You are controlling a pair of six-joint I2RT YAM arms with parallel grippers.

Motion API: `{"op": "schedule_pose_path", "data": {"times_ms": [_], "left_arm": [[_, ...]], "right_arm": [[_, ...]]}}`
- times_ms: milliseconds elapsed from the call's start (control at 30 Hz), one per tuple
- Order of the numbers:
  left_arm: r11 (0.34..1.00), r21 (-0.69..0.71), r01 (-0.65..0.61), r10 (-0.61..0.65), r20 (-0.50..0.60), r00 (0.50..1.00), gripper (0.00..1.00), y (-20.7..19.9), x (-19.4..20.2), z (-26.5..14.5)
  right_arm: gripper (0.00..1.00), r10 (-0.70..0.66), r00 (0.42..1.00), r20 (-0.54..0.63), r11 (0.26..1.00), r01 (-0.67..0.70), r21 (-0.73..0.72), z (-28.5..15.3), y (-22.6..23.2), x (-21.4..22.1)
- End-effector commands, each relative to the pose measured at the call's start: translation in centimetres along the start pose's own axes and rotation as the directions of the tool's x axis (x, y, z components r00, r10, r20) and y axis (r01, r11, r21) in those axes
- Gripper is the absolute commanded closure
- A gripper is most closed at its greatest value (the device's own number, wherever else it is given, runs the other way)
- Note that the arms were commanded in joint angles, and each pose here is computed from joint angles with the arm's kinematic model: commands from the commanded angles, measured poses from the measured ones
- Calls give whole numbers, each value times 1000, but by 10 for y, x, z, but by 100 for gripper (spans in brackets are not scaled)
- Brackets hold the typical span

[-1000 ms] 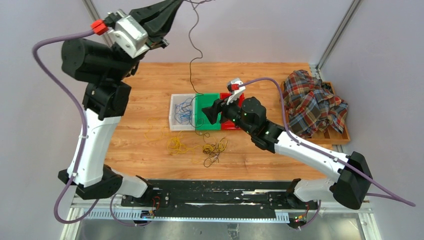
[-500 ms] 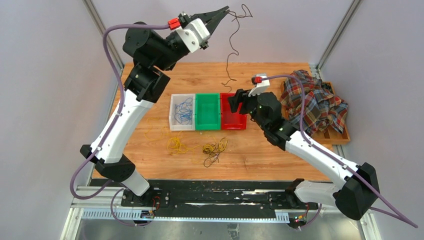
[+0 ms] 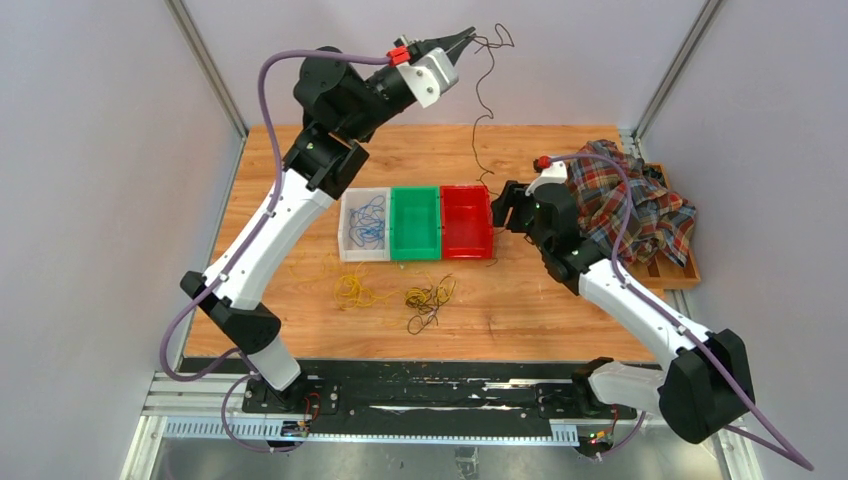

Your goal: Untangle the cables

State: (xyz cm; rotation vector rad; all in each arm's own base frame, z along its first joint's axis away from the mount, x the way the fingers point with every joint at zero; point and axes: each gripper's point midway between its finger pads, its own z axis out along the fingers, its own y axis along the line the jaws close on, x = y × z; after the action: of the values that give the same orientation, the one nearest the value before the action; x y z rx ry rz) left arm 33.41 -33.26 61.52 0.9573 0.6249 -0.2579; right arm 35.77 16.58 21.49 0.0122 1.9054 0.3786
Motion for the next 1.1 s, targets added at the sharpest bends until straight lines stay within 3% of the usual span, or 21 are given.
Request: {"op": "schedule_pose_path", "data": {"times_ms": [0, 300, 667, 867, 1067], "left_arm": [[998, -46, -35, 35, -7, 999, 100, 3, 10, 7], [998, -26, -60, 59, -62, 996, 99, -12, 33, 0], [991, -44, -129, 121, -143, 982, 99, -13, 54, -12], [999, -28, -37, 31, -201, 979, 99, -36, 78, -23], [996, -13, 85, -85, -324, 942, 100, -77, 124, -48]], "right_arm": [[38, 25, 999, -30, 1000, -24, 15, 0, -11, 13], [36, 45, 995, -91, 999, -45, -5, 7, -10, 29], [31, 64, 997, -39, 998, -63, 20, -3, -16, 16], [31, 82, 996, -16, 993, -81, 88, -17, -32, 18], [29, 113, 994, -4, 980, -110, 163, -32, -52, 26]]}}
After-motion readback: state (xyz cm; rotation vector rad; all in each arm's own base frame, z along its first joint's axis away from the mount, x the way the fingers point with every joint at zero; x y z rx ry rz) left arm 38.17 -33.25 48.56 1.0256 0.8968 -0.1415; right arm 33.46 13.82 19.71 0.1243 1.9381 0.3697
